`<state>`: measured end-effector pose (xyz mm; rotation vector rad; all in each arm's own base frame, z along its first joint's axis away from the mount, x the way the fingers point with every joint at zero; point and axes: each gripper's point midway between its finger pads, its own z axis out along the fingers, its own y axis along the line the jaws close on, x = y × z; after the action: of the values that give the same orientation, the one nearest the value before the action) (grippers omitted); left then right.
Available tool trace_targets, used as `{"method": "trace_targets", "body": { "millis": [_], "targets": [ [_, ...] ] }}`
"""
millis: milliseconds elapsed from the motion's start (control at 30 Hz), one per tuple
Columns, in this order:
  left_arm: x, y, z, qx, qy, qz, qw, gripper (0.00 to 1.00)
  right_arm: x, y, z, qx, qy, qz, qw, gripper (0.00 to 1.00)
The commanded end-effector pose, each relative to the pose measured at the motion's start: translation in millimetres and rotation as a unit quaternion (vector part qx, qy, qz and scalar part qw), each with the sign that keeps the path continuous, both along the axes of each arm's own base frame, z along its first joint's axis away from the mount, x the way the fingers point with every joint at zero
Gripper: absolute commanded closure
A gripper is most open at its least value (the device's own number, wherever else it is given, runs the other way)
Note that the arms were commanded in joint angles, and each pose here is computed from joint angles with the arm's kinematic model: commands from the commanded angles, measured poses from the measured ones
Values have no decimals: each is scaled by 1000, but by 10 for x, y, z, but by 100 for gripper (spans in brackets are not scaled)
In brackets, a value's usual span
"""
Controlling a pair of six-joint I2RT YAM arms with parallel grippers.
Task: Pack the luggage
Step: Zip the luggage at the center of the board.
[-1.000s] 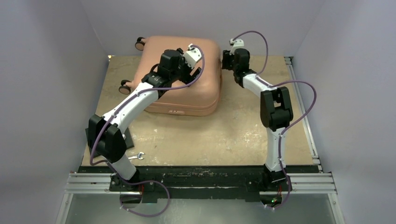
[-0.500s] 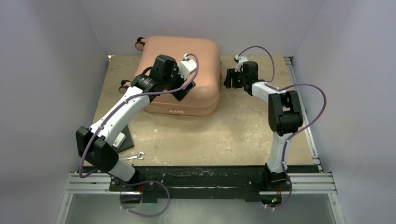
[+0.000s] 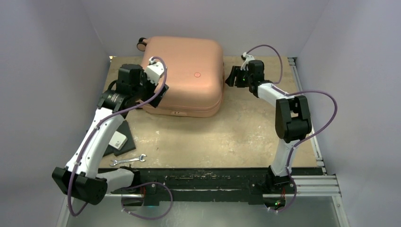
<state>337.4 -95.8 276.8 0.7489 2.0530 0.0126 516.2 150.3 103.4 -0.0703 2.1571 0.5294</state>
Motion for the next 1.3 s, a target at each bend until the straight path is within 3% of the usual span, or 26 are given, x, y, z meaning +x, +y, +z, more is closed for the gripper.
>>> {"method": "trace_targets", "body": {
  "millis": [0,300,700,767,833,900,1067,1267],
  "targets": [
    [-199,100,-99,1,-3,2,1000,1,-4,127,308,54,-14,12,998,37],
    [-360,182,-382,-1,5,14,1000,1,126,99,-96,34,12,1,999,41],
    [-367,224,-384,5,8,22,1000,1,147,403,-319,30,33,48,998,46],
    [-353,282,-385,13,5,36,999,1,118,401,-373,25,37,49,998,54],
    [-336,350,-387,23,1,53,998,1,20,415,-428,28,53,58,997,82],
    [-316,434,-406,39,1,73,997,1,-33,358,-413,22,54,52,997,100],
    [-258,615,-458,71,-4,118,991,1,-338,154,-403,-17,56,42,997,100],
    [-173,813,-449,100,-20,168,981,1,-792,99,-471,-74,62,93,991,100]
  ]
}}
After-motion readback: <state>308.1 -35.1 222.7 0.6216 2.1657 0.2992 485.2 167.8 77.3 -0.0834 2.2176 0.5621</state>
